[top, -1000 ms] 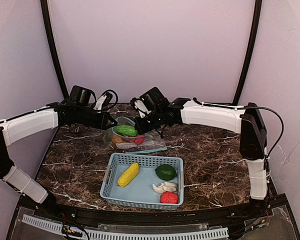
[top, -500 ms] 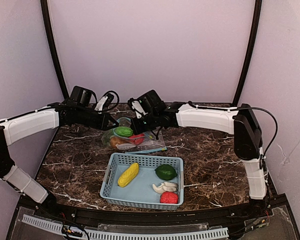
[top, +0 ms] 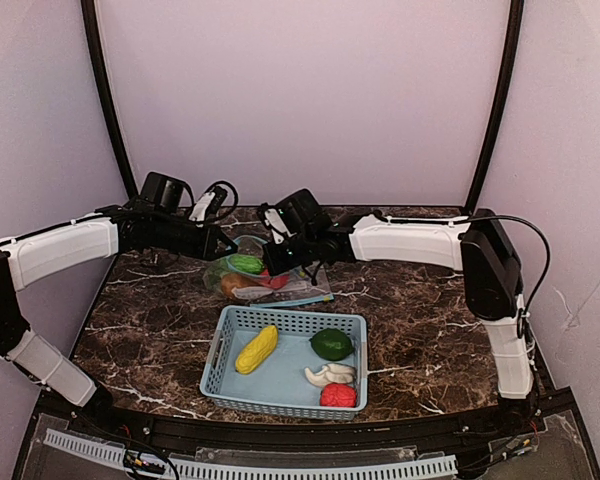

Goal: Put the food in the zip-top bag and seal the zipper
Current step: Adjust the fake vegetable in the zipper food storage bag.

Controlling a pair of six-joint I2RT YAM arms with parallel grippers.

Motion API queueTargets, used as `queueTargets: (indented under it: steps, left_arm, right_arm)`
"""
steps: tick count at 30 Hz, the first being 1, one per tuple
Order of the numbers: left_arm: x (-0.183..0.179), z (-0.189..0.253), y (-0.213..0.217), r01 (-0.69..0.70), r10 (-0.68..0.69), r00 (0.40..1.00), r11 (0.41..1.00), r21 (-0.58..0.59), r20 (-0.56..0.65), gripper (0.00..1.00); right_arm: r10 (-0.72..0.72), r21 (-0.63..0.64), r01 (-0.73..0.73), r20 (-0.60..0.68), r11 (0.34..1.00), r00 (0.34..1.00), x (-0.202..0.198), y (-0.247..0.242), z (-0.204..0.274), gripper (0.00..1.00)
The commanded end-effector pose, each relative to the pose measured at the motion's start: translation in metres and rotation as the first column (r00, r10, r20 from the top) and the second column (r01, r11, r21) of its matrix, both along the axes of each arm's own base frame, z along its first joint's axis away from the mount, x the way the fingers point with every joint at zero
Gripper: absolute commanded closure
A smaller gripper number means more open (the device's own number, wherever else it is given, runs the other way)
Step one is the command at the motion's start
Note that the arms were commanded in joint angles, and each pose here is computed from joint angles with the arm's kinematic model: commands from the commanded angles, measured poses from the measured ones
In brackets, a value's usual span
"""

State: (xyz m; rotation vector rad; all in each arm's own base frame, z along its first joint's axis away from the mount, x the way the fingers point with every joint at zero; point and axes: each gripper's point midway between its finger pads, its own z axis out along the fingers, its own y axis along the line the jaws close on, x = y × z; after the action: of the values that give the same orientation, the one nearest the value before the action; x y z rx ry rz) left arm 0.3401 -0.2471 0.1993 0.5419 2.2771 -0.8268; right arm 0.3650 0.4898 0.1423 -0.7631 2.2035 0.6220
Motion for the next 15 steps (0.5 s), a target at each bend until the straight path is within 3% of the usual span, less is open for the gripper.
queueTargets:
  steps: [1, 11, 15]
  left_arm:
    - [-0.003, 0.005, -0.003, 0.022, -0.022, 1.0, 0.999, -0.042, -0.003, 0.99]
    - [0.0, 0.008, 0.004, -0.013, 0.013, 1.0, 1.0, -0.019, 0.015, 0.99]
    - [0.004, 0.012, 0.012, -0.04, 0.04, 0.999, 0.999, -0.018, 0.028, 0.99]
  right_arm:
    - [0.019, 0.037, -0.019, 0.015, 0.999, 1.0, -0.001, 0.011, 0.005, 1.0]
    - [0.002, 0.001, -0.003, 0.043, 1.0, 0.999, 0.001, 0.011, 0.003, 1.0]
    - [0.003, 0.0, -0.003, 0.073, 1.0, 0.997, -0.001, 0.004, 0.023, 0.88]
